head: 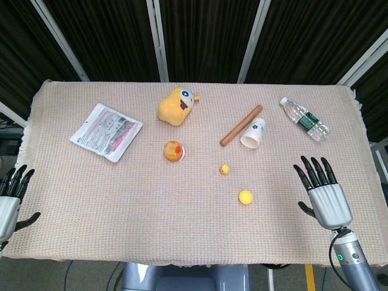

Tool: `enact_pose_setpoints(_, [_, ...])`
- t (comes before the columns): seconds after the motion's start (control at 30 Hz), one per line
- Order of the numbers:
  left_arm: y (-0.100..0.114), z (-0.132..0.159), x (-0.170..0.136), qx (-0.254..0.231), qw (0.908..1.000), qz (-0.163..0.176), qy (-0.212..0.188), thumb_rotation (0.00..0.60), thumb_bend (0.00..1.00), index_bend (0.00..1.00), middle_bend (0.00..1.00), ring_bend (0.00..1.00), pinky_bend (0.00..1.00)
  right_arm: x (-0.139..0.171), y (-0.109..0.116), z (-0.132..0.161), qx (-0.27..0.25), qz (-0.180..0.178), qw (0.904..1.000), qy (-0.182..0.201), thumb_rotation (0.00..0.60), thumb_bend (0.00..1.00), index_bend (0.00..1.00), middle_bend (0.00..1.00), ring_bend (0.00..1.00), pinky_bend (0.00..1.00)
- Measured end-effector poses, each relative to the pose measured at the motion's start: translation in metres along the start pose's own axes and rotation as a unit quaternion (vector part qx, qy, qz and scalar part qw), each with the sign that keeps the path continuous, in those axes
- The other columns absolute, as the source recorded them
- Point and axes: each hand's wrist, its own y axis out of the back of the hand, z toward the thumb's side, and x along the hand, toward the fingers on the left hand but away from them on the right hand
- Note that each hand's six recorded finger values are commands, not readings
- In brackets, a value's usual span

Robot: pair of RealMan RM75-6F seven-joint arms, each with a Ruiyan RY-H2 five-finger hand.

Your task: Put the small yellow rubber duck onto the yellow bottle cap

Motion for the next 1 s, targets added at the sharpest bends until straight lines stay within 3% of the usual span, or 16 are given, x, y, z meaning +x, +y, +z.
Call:
enact_pose_setpoints(0.47, [0.001, 0.000, 0.001, 0.002, 1.0000, 0.001, 0.002, 0.600, 0.00, 0.00, 0.00, 0.00, 0.19, -0.005, -0.006, 0.023, -0.025, 0.031, 0.9987, 0.032, 0.600, 0.04, 0.07, 0.00, 0.00, 0.00])
enact_pose_setpoints(0.73, [0.002, 0.001, 0.002, 0.002, 1.0000, 0.003, -0.002, 0.600, 0.00, 0.00, 0.00, 0.00, 0.19, -0.044, -0.011, 0.070, -0.038, 0.021, 0.9972, 0.061, 0.600, 0.04, 0.13, 0.00, 0.00, 0.00])
enact_pose_setpoints(1.0, [-0.001, 0.001, 0.001, -0.006, 1.0000, 0.000, -0.004, 0.600, 0.00, 0.00, 0.00, 0.00, 0.19, -0.091, -0.038, 0.119, -0.088, 0.041, 0.9938, 0.055, 0.600, 0.05, 0.16, 0.00, 0.00, 0.00])
